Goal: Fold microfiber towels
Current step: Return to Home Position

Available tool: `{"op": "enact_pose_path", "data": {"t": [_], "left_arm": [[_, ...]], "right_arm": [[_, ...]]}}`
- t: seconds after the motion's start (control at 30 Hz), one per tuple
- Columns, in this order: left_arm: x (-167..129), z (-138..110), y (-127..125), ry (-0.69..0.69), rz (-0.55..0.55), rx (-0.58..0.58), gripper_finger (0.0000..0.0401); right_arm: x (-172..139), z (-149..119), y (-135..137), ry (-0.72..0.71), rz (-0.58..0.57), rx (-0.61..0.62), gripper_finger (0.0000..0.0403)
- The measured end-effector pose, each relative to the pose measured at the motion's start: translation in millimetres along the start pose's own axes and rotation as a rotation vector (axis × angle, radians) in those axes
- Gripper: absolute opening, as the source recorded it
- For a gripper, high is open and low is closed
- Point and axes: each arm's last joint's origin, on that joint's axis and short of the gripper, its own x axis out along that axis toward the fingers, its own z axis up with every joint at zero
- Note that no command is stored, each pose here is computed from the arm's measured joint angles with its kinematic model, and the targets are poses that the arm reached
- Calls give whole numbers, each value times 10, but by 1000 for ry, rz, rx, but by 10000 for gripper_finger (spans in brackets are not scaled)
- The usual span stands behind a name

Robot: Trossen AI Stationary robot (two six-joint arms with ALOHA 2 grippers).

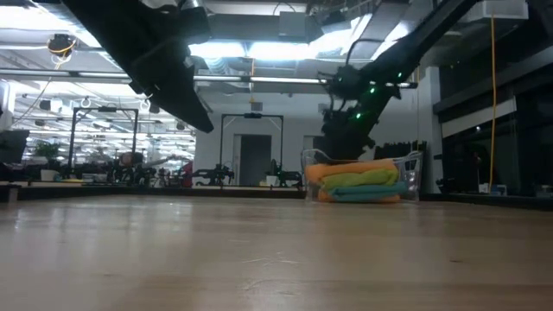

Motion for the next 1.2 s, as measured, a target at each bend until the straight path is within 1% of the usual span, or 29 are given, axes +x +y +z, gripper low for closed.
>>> {"op": "enact_pose_path", "data": {"t": [0.17,0.23,0.33,0.43,0.53,0.6,0.63,0.73,0.87,1.03,1.13,1.2], "left_arm": [[1,1,-1,-2,-1,-7,157],[1,0,-2,0,-4,-7,157],[0,-1,-5,3,-11,-6,157],[1,-3,-7,10,-22,-6,157],[0,-3,-9,11,-24,-6,157],[1,-3,-8,11,-24,-6,157],[1,-3,-8,11,-24,-6,157],[1,-3,-8,11,-24,-6,157],[0,-3,-9,11,-24,-6,157],[0,-3,-9,10,-25,-7,157],[0,-3,-9,10,-25,-7,157],[0,-3,-9,11,-24,-6,157]], "right_arm": [[349,-56,5,-5,-1,30,225],[409,-72,6,-3,-1,32,225],[400,-91,7,21,0,34,225],[253,-83,5,46,-1,32,225],[7,23,-6,1,-13,35,225],[-178,70,-23,-23,-65,66,225],[-259,67,-34,-14,-96,84,225],[-397,-43,-55,97,-191,126,225],[-386,-201,-65,254,-260,147,225],[-152,-324,-48,372,-235,138,225],[-26,-374,-49,410,-250,110,225],[-22,-380,-54,419,-267,84,225]]}}
